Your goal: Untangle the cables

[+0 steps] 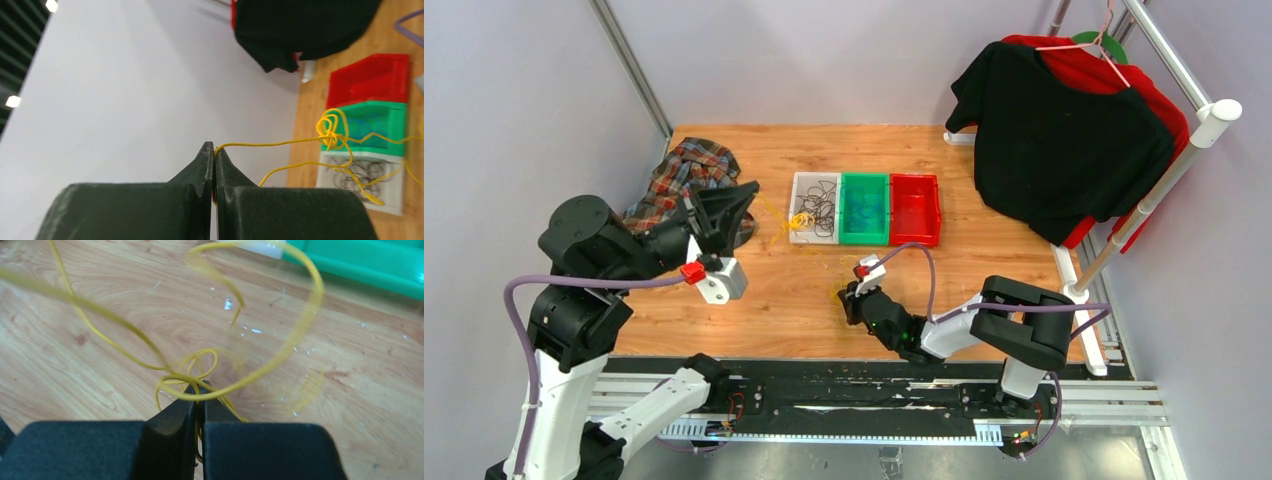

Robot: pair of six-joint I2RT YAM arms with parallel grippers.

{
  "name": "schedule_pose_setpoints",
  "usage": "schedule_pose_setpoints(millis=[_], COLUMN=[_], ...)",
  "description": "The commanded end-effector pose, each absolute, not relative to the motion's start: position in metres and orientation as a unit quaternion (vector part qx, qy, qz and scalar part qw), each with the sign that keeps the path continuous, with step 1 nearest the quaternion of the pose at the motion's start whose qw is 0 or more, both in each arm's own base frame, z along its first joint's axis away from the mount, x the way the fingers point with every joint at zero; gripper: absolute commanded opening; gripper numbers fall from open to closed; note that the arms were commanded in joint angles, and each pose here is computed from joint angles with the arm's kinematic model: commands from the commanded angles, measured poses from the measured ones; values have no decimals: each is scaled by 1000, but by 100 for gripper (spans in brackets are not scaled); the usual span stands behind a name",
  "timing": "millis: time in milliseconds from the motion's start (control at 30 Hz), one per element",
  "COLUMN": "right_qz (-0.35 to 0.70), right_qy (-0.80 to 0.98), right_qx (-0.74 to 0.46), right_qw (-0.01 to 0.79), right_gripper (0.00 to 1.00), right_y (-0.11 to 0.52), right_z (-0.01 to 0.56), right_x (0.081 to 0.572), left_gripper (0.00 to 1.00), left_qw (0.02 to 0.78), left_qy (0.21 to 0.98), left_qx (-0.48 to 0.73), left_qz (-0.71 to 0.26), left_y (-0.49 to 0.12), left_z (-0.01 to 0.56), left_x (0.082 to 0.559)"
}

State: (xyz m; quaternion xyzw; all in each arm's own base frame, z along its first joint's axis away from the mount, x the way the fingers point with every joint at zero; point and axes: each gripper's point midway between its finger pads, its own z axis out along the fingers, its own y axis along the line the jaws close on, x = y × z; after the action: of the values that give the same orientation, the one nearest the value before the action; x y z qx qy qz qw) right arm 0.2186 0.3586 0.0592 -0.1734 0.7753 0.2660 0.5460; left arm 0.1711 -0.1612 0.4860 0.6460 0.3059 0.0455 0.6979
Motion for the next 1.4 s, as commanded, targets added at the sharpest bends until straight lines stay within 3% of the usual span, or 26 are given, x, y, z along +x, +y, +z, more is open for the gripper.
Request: schedule_pose_setpoints(millis=[0, 133, 333, 633, 733, 867, 967, 1033, 1133, 1233, 1367], right_qz=[226, 195, 164, 164, 159, 161, 166, 175, 199, 222, 260], right_qy=[800, 804, 814, 825, 828, 822, 817, 807, 778, 744, 704], right_qx=[-121, -101, -82, -66, -62, -63, -65, -80, -119, -163, -216], right_qw=[542, 552, 552, 537, 535, 543, 548, 558, 584, 609, 625], right_gripper=[1, 0, 0, 1, 1, 1, 2, 12, 43, 64, 70], right_y=[335, 320, 304, 303, 301, 298, 294, 295, 308, 319, 325], right_z=[43, 49, 54, 40, 36, 43, 51, 60, 96, 145, 209], right_x=[218, 221, 223, 221, 221, 222, 221, 221, 222, 220, 208], left_gripper=[1, 1, 1, 1, 0, 0, 0, 0, 1, 1, 0], left_qw=[773, 791, 859, 908, 918, 909, 911, 913, 880, 855, 807], left_qy=[277, 268, 235, 187, 178, 197, 193, 214, 237, 235, 250], left_qx=[560, 532, 363, 200, 189, 264, 257, 255, 363, 438, 525], left_qz=[111, 142, 274, 316, 299, 255, 259, 237, 195, 146, 100], left_y=[-148, -141, -93, -50, -51, -76, -75, -76, -106, -131, -151], left_z=[556, 581, 669, 782, 795, 774, 768, 764, 731, 688, 623], left_x=[182, 187, 199, 177, 173, 182, 182, 188, 191, 186, 180])
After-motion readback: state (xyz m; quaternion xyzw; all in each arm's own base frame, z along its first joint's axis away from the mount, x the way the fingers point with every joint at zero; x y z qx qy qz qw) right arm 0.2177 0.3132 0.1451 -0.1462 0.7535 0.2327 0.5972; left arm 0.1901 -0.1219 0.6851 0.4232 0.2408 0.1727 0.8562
